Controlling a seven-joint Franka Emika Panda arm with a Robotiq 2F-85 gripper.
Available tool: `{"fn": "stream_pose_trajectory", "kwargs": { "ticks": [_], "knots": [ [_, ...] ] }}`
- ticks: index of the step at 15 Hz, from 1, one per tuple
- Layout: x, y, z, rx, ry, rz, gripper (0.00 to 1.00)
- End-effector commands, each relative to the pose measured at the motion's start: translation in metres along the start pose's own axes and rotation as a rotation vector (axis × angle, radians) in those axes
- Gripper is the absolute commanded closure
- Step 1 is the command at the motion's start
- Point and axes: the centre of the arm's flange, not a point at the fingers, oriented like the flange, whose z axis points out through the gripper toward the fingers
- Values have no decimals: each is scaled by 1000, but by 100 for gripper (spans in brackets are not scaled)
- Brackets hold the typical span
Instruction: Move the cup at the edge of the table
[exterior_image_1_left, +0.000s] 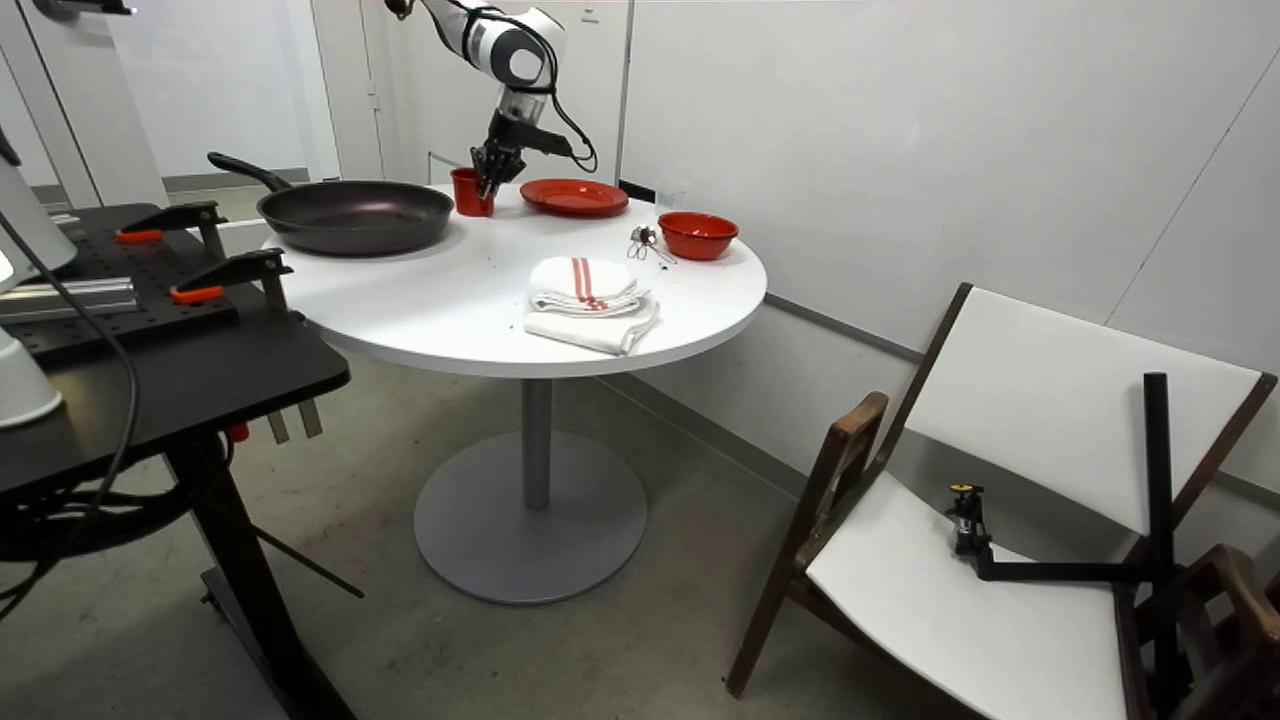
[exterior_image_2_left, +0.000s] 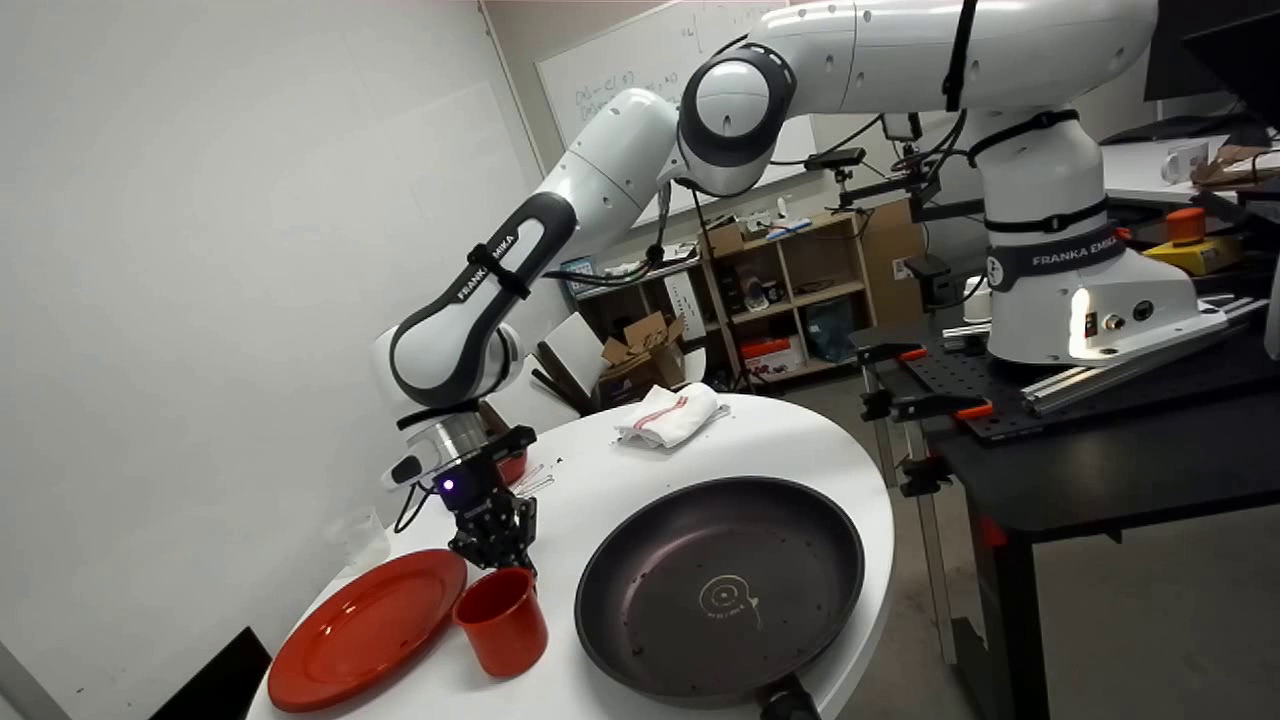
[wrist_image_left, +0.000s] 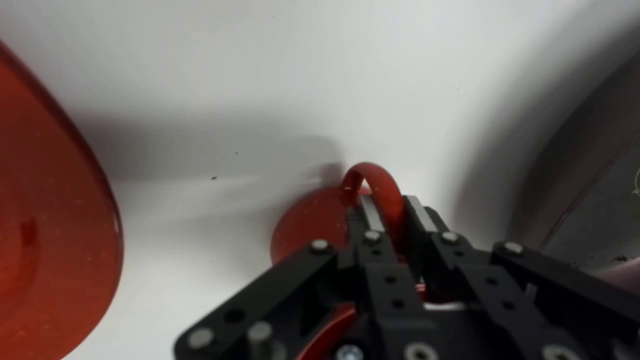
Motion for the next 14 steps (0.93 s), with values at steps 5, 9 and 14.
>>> {"fn": "stream_pose_trajectory", "kwargs": {
  "ticks": [5, 9, 14],
  "knots": [
    [-5, 7, -19, -23, 41, 1, 96],
    [-17, 6, -37, -61, 66, 25, 96],
    [-39, 1, -60, -109, 88, 89, 96]
  ]
}}
